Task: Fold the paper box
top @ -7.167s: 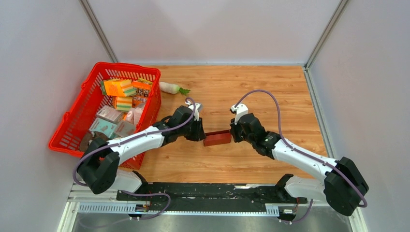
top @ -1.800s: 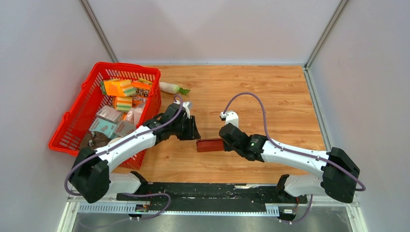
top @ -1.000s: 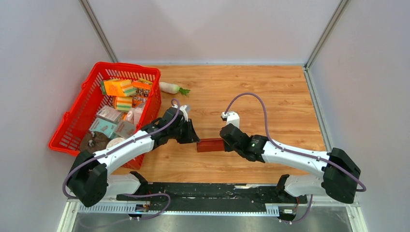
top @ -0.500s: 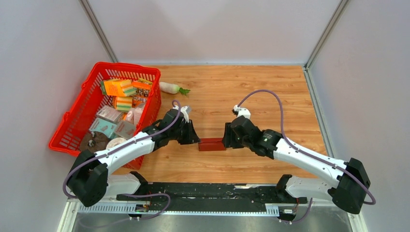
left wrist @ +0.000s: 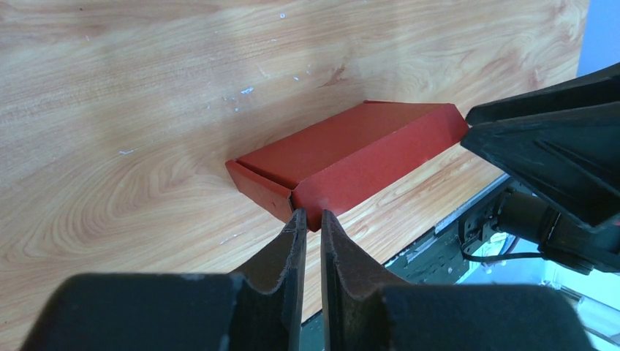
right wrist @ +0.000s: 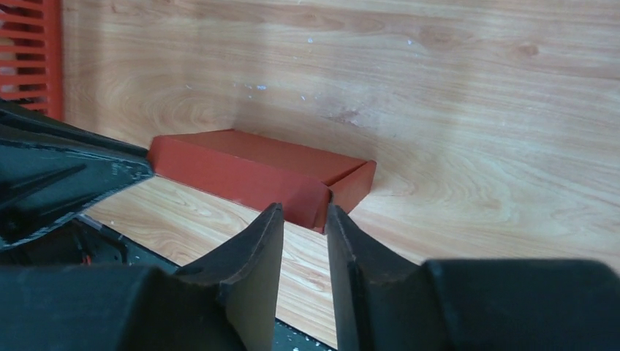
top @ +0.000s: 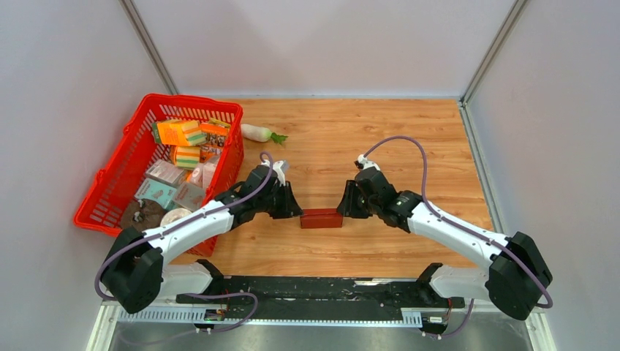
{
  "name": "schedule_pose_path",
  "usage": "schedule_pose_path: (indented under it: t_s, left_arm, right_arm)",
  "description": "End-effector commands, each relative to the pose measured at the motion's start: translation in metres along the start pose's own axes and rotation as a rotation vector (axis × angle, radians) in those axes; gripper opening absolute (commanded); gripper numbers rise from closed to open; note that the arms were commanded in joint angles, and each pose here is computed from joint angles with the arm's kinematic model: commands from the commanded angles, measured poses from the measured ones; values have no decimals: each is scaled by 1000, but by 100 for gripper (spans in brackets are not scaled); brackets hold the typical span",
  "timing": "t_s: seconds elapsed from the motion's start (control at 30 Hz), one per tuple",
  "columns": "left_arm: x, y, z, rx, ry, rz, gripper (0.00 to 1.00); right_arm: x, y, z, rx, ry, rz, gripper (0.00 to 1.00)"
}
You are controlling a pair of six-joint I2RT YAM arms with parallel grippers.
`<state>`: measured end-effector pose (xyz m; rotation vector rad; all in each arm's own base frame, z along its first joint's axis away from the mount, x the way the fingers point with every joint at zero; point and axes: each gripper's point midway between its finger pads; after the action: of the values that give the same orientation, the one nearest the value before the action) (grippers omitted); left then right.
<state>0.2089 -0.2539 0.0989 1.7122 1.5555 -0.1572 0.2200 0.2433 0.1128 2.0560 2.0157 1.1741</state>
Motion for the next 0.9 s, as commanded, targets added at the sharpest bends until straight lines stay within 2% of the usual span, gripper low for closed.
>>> schedule_pose_path:
  t_s: [0.0,0.2,0.27,0.4,0.5,0.67,0.87]
  left_arm:
    - [27,-19,3,38,93,12,18]
    - [29,-22,4,52,92,21,18]
    - [24,-19,2,39,71,35,23]
    - [9,-10,-9,15,14,53,44]
    - [-1,3,-21,-15,-30,34,48]
    - [-2,10,-29,-18,-31,29,49]
    - [-1,1,-12,41,-73,-12,45]
  right_arm:
    - [-2,-4,12,-15,38,-8,33]
    - [-22,-25,24,24,1,-10,31]
    - [-28,-31,26,30,-6,-13,31]
    - [-29,-33,26,27,-1,-20,30]
    - [-28,-31,25,20,4,-20,25]
    - [-28,-32,25,18,8,-25,23]
    - [-31,-34,26,22,2,-24,22]
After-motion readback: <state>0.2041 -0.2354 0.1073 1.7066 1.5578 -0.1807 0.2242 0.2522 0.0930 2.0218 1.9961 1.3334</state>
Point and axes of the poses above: each gripper's point midway between its finger pads, its own z axis out along the fingers, its own x axis along the line the jaws close on, y = z × x, and after that the axes turned 2 degrees about z, right-handed
